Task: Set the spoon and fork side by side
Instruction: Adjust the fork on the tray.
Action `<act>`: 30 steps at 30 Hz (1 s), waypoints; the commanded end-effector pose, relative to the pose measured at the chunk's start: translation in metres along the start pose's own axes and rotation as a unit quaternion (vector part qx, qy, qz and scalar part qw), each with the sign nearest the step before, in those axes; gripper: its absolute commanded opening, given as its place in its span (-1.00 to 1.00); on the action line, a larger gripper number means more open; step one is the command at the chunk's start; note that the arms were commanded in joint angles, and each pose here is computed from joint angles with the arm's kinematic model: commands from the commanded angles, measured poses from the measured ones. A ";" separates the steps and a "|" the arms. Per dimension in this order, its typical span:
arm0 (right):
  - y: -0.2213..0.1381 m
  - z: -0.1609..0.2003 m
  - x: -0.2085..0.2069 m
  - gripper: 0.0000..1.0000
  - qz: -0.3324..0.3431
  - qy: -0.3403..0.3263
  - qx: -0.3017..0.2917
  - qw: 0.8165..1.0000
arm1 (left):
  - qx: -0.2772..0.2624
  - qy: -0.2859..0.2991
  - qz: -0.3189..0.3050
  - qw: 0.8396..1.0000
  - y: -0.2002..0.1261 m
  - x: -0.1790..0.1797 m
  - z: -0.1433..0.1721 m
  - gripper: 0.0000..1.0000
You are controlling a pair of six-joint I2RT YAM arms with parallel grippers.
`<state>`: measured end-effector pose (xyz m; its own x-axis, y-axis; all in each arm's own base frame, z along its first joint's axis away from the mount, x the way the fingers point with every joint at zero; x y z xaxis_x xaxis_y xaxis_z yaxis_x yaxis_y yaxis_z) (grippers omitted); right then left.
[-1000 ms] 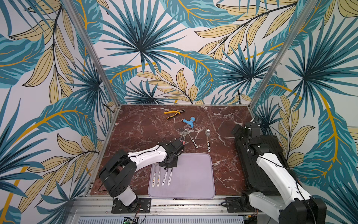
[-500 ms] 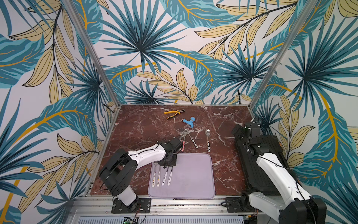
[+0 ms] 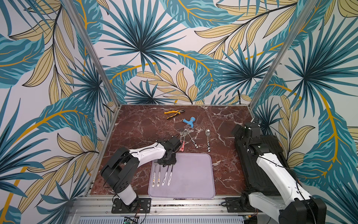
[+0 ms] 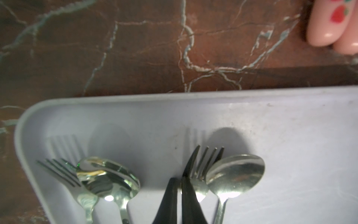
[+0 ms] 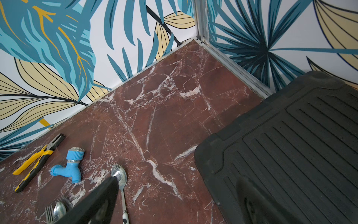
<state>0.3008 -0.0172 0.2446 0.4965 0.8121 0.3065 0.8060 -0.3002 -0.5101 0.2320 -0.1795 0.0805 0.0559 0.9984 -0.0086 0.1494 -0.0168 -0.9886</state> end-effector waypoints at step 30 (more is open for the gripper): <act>0.002 0.003 -0.004 0.99 0.016 -0.005 0.007 1.000 | -0.042 0.014 0.073 0.996 -0.045 -0.019 -0.024 -0.81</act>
<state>0.2995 -0.0173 0.2423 0.5011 0.8125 0.2979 0.7982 -0.3008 -0.5220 0.2398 -0.1907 0.1150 0.0856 0.9914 -0.0990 0.1980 -0.1144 -0.9735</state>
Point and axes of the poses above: each gripper's point midway between its finger pads, its own y axis out along the fingers, its own x axis along the line the jaws close on, z = x × y, the point moved 6 cm from there along -y, back along the fingers, and after that the axes turned 2 degrees about y, right-handed, at the moved point
